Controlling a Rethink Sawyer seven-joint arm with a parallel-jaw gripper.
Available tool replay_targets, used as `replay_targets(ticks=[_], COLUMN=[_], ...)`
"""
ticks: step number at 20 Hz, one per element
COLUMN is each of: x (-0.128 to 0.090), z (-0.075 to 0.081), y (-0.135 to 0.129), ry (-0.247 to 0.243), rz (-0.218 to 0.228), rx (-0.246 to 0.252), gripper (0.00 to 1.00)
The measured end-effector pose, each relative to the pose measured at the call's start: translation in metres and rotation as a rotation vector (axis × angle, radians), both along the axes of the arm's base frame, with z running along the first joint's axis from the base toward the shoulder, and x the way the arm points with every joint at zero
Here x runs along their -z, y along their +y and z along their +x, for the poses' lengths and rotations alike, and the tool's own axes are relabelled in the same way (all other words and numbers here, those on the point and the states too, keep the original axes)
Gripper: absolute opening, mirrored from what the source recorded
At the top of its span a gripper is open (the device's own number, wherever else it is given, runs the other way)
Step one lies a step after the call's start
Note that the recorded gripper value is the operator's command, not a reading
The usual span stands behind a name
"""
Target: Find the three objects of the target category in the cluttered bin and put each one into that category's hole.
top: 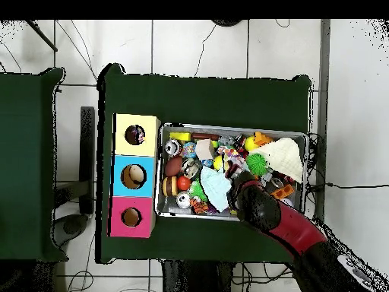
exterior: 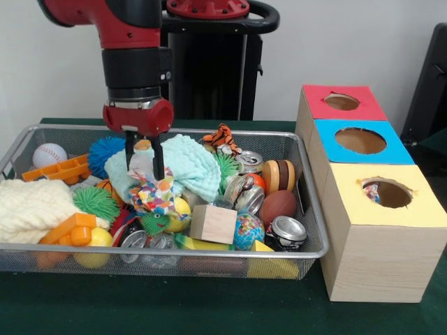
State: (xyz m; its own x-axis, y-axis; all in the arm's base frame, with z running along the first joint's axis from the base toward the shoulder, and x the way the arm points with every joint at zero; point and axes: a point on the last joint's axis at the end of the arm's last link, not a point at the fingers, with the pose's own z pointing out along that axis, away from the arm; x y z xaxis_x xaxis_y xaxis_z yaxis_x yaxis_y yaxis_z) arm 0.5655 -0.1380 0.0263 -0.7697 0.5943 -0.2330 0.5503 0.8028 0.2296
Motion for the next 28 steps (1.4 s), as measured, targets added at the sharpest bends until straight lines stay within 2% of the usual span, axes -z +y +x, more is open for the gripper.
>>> replay_targets(ticks=[7,19,27,28], x=[0.017,0.013,0.005,0.004], z=[0.006,0.015,0.020,0.021], y=[-0.001,-0.004,-0.003,-0.003], ry=[-0.012,-0.044,-0.058,-0.059], rz=[0.010,0.040,0.031,0.029], rx=[0.013,0.019,0.010,0.009], gripper=[1.00,1.00,1.00,0.00])
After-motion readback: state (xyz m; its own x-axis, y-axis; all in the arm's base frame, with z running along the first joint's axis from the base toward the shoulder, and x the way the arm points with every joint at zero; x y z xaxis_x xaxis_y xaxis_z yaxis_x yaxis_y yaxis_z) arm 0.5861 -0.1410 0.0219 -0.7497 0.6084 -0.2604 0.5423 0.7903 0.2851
